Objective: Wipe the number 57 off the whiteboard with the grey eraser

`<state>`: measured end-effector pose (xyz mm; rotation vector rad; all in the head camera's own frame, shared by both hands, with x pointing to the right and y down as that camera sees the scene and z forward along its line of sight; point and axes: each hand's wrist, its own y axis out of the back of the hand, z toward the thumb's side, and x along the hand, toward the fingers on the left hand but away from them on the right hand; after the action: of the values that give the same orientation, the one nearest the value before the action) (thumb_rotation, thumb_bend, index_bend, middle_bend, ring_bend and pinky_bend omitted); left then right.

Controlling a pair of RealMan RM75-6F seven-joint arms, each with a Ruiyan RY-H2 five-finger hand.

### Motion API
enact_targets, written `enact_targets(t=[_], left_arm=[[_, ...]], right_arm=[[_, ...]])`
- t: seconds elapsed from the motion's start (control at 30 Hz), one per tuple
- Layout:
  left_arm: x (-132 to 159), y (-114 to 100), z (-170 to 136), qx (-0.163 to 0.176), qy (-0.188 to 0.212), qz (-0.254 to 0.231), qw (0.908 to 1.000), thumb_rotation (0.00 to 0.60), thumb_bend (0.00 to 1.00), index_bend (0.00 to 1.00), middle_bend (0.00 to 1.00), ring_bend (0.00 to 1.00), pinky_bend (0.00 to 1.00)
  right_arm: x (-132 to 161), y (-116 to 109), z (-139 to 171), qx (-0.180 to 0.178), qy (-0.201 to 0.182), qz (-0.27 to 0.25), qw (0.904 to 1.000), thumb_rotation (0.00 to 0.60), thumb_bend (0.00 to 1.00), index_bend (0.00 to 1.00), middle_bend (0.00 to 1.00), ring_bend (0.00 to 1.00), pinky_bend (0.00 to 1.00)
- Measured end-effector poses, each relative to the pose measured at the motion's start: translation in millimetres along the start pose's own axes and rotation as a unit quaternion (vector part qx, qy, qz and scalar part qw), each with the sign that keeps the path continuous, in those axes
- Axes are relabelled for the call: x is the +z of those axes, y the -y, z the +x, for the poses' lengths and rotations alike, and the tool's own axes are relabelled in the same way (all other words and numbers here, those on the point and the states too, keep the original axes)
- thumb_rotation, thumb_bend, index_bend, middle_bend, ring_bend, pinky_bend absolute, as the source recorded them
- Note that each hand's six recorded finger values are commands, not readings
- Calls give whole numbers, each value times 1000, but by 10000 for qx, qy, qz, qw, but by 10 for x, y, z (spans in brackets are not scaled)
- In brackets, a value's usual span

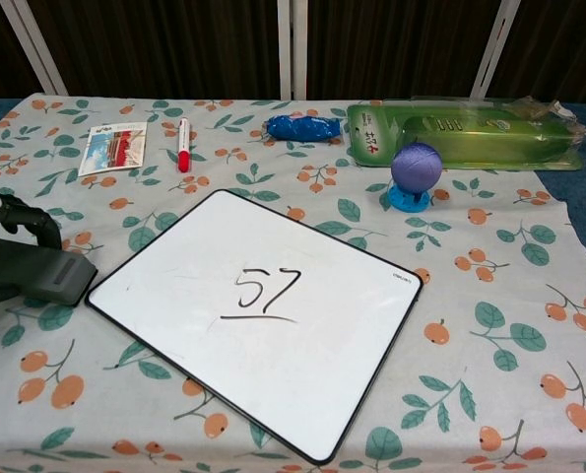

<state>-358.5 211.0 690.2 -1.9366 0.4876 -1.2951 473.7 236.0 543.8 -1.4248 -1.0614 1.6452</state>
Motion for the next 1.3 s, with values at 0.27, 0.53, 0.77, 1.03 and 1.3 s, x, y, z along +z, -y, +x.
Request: enact_targets(t=[0.27,0.53,0.77,1.03,1.3], left_arm=[[-15,-5,11,19,-39,-58,10000,600,311,414,458,345,361],[12,-57,32,174,5,-182,9997,600,341,448,488,410,410],[84,-150,40,266,99,-448,9986,600,350,464,501,423,418],[582,-401,219,444,746,-383,9955,600,351,511,549,470,465],[1295,-386,442,266,1633,-167,9861,600,363,517,553,473,471]], right_arm=[[1,8,-7,18,1,4,10000,600,294,0,0,0,0],[-3,5,-8,22,9,-4,10000,600,294,0,0,0,0],[-6,1,-6,15,12,-21,10000,600,294,0,0,0,0],[-56,105,-46,160,104,-87,9998,600,294,0,0,0,0],[-119,19,-55,22,157,-165,9997,600,294,0,0,0,0]])
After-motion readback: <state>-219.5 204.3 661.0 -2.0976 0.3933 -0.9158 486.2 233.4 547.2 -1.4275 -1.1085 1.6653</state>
